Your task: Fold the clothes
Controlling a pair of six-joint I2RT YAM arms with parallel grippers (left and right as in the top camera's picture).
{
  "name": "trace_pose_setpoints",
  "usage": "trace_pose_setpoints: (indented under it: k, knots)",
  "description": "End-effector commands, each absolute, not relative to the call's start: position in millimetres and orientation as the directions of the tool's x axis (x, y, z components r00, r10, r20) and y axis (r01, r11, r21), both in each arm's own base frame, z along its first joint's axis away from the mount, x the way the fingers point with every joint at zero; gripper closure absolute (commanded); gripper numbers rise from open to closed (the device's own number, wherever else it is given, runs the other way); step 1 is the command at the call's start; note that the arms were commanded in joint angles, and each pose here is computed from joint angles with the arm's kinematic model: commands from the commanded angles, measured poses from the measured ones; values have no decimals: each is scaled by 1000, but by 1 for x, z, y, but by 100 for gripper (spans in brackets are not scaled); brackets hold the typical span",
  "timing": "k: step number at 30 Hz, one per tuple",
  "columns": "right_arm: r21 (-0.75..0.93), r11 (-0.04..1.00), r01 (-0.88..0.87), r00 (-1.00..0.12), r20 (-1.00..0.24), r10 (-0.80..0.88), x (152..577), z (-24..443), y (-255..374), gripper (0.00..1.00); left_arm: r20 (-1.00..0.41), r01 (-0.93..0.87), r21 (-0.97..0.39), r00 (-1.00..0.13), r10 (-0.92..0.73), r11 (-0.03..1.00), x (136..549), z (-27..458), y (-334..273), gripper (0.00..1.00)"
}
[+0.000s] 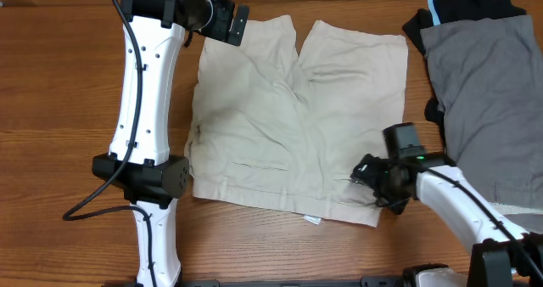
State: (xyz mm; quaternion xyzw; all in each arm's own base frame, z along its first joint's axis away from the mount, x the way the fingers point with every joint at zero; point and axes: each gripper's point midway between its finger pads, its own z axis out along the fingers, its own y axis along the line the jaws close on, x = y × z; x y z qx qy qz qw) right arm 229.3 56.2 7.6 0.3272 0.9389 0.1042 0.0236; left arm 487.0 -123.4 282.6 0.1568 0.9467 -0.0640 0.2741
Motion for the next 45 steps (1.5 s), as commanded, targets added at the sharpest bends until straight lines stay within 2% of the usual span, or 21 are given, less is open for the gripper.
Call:
trace_pose_setpoints:
  k: [1,6,12,21,26,34,45]
  knots:
    - [161,753,638,-763,-5,647,230,1,25,12,-541,346,-18,-792,282,938,492,280,-120,0]
    - [197,689,698,-699,-25,715,239,3,-7,12,-565,347,-13,-776,279,938,498,283,-122,0]
    - [384,661,644,-712,-16,702,268,24,-5,11,-568,347,-12,-774,279,938,509,274,-124,0]
    - [473,733,488,-767,-169,619,310,119,19,11,-537,333,40,-788,301,942,519,254,-115,0]
    - [475,784,398,-782,-271,561,318,160,36,11,-562,307,47,-779,279,951,532,254,-103,0]
    - [415,839,351,-799,-334,500,320,164,50,6,-599,320,-106,-777,196,942,566,227,-87,0]
    - [402,854,330,-809,-346,475,320,163,50,3,-569,295,-83,-798,197,952,606,149,-71,0]
